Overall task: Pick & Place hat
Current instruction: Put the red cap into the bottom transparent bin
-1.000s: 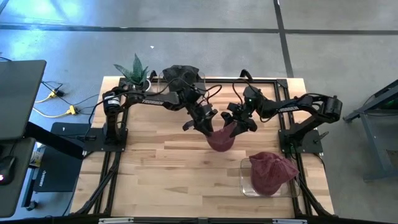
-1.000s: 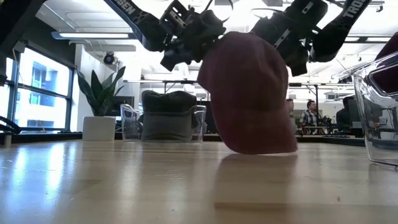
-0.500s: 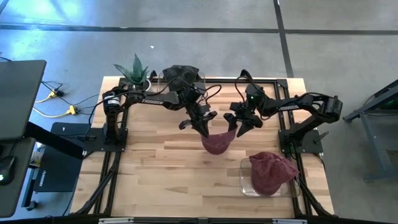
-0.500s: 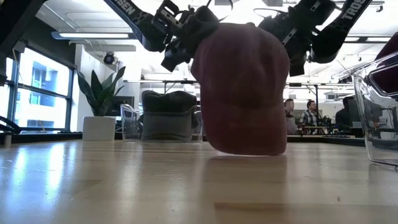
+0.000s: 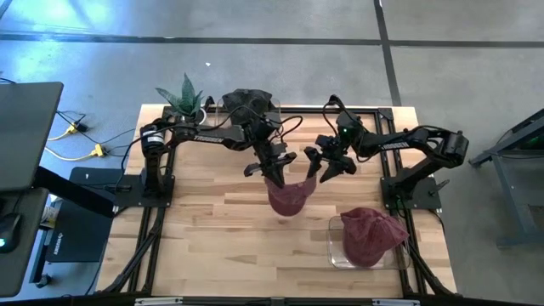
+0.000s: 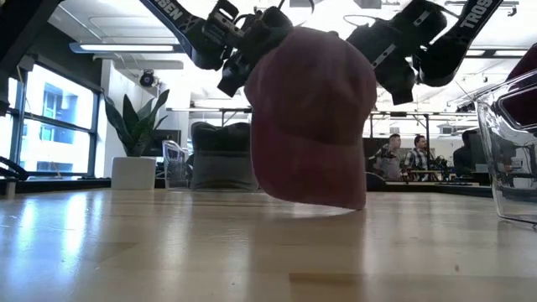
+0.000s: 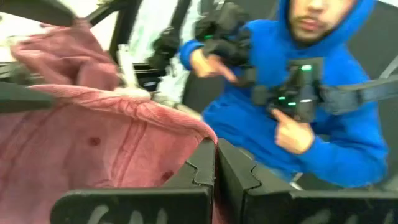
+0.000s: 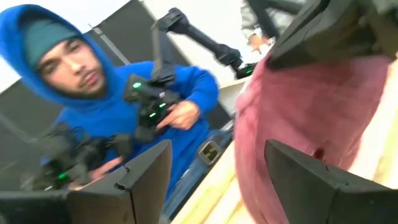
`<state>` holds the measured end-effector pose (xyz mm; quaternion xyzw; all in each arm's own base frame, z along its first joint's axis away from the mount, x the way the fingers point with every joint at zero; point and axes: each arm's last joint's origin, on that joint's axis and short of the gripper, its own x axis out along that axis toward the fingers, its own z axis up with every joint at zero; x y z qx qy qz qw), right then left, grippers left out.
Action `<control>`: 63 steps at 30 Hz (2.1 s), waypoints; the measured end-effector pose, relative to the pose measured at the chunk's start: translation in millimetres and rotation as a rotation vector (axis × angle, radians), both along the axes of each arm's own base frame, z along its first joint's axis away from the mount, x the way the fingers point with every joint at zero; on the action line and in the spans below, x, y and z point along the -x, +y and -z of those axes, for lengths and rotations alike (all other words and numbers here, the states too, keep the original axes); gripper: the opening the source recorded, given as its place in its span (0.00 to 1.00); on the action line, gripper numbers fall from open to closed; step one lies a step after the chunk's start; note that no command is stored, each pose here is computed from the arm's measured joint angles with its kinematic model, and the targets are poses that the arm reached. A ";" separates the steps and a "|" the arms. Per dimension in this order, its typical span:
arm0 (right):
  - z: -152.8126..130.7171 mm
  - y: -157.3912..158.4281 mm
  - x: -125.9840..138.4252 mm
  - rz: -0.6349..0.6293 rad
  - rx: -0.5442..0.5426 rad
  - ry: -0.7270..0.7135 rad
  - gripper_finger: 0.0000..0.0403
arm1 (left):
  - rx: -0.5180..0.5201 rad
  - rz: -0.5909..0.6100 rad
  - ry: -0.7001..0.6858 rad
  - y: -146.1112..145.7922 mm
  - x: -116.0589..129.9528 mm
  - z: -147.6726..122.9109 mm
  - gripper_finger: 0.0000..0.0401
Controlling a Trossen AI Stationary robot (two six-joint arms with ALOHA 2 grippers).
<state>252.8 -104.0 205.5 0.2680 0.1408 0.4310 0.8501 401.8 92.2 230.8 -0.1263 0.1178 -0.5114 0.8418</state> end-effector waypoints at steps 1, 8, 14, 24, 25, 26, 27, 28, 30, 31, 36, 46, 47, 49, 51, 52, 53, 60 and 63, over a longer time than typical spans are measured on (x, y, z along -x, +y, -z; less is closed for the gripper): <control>0.0 2.0 -1.7 0.018 0.004 -0.002 0.62 | -0.008 -0.021 0.002 0.3 -0.6 0.1 0.00; 0.8 10.2 -9.9 0.136 0.024 -0.003 0.62 | -0.022 -0.067 0.024 5.7 0.8 3.2 0.00; 6.0 11.2 -14.8 0.223 0.083 0.010 0.62 | -0.012 -0.096 0.057 14.9 3.8 4.8 0.00; 6.5 18.7 -22.3 0.210 0.102 0.066 0.62 | 0.018 -0.060 0.099 14.6 6.6 7.8 0.00; 6.6 20.3 -22.8 0.208 0.102 0.068 0.62 | 0.020 -0.060 0.106 14.5 6.8 8.2 0.00; 6.9 22.2 -23.4 0.205 0.102 0.073 0.62 | 0.023 -0.061 0.117 14.4 7.3 9.0 0.00; 7.1 24.5 -24.1 0.203 0.103 0.077 0.62 | 0.025 -0.064 0.128 14.4 7.6 9.8 0.00; 7.2 27.5 -25.1 0.201 0.105 0.079 0.62 | 0.024 -0.073 0.139 14.5 7.7 10.6 0.00; 5.9 35.7 -27.2 0.200 0.118 0.075 0.62 | 0.012 -0.109 0.165 14.8 7.8 12.6 0.00; 4.9 39.7 -28.2 0.206 0.126 0.071 0.62 | 0.004 -0.126 0.173 15.0 7.6 13.4 0.00; 3.9 52.3 -28.3 0.322 0.213 0.106 0.62 | -0.016 -0.168 0.183 15.7 6.9 14.3 0.00; -6.5 58.6 -19.3 0.474 0.335 0.129 0.51 | -0.011 -0.170 0.193 15.7 6.9 14.4 0.00; -7.5 59.1 -19.0 0.475 0.337 0.124 0.48 | -0.011 -0.170 0.193 15.7 6.9 14.3 0.00; -8.8 60.8 -18.7 0.471 0.337 0.118 0.41 | -0.011 -0.171 0.193 15.7 6.8 14.2 0.00; -8.9 62.6 -19.0 0.464 0.338 0.116 0.33 | -0.006 -0.166 0.195 15.6 6.9 14.1 0.00; -8.9 63.6 -19.1 0.460 0.338 0.115 0.29 | -0.005 -0.161 0.189 15.6 6.8 13.7 0.00; -8.9 64.6 -19.3 0.457 0.340 0.113 0.25 | -0.005 -0.159 0.183 15.7 6.6 13.1 0.00; -18.3 68.6 -15.2 0.450 0.356 0.063 0.02 | 0.039 -0.155 0.189 21.0 8.1 1.7 0.00; -29.9 69.7 -9.2 0.467 0.330 0.040 0.04 | 0.082 -0.175 0.244 31.6 8.9 -4.7 0.00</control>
